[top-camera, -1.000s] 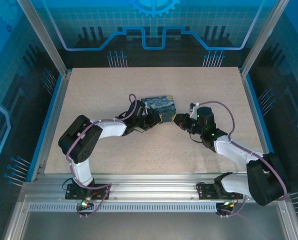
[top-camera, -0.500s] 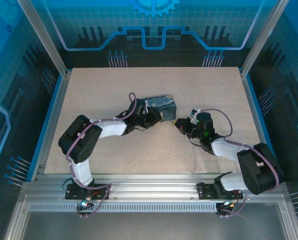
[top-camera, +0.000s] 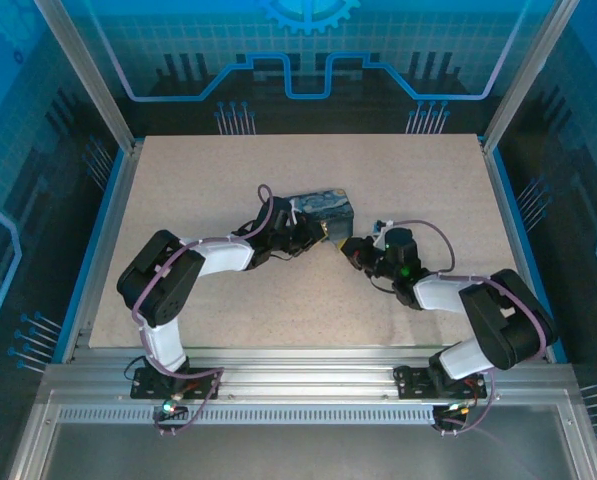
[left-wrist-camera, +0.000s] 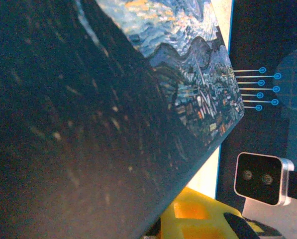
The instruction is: Unlock the padlock with the key
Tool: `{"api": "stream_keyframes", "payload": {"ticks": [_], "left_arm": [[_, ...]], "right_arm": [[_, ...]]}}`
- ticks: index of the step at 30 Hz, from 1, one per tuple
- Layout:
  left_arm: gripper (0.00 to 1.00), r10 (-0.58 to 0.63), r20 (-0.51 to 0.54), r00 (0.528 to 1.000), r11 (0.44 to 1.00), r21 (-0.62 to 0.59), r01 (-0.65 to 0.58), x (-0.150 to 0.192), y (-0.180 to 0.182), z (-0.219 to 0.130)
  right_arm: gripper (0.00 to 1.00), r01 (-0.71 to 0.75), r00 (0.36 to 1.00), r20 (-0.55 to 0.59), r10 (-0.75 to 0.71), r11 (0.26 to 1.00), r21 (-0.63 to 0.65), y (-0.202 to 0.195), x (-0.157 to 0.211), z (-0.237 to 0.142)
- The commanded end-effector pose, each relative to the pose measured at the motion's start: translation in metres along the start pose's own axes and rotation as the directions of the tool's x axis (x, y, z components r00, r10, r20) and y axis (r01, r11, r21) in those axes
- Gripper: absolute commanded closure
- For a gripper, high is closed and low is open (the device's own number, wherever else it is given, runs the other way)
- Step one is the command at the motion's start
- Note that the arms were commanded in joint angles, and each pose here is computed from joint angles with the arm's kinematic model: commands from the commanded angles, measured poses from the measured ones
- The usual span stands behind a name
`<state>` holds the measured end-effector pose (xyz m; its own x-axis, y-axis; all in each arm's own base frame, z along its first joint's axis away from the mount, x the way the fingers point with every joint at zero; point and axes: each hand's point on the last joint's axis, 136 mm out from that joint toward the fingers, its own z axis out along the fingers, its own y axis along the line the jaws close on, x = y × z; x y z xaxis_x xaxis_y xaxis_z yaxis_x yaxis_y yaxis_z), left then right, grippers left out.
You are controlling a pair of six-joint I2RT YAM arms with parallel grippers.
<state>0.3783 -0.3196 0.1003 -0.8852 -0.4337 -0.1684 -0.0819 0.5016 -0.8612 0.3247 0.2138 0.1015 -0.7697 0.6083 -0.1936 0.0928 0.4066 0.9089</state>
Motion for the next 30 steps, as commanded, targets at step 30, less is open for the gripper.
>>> {"api": "stream_keyframes", "payload": {"ticks": [30], "left_arm": [[1.0,-0.04,0.036,0.999,0.989,0.142,0.034,-0.0064,-0.0198,-0.0005]], "right_arm": [[1.0,-0.023,0.992,0.119,0.036,0.994,-0.107,0.0162,-0.0057,0.0053]]}}
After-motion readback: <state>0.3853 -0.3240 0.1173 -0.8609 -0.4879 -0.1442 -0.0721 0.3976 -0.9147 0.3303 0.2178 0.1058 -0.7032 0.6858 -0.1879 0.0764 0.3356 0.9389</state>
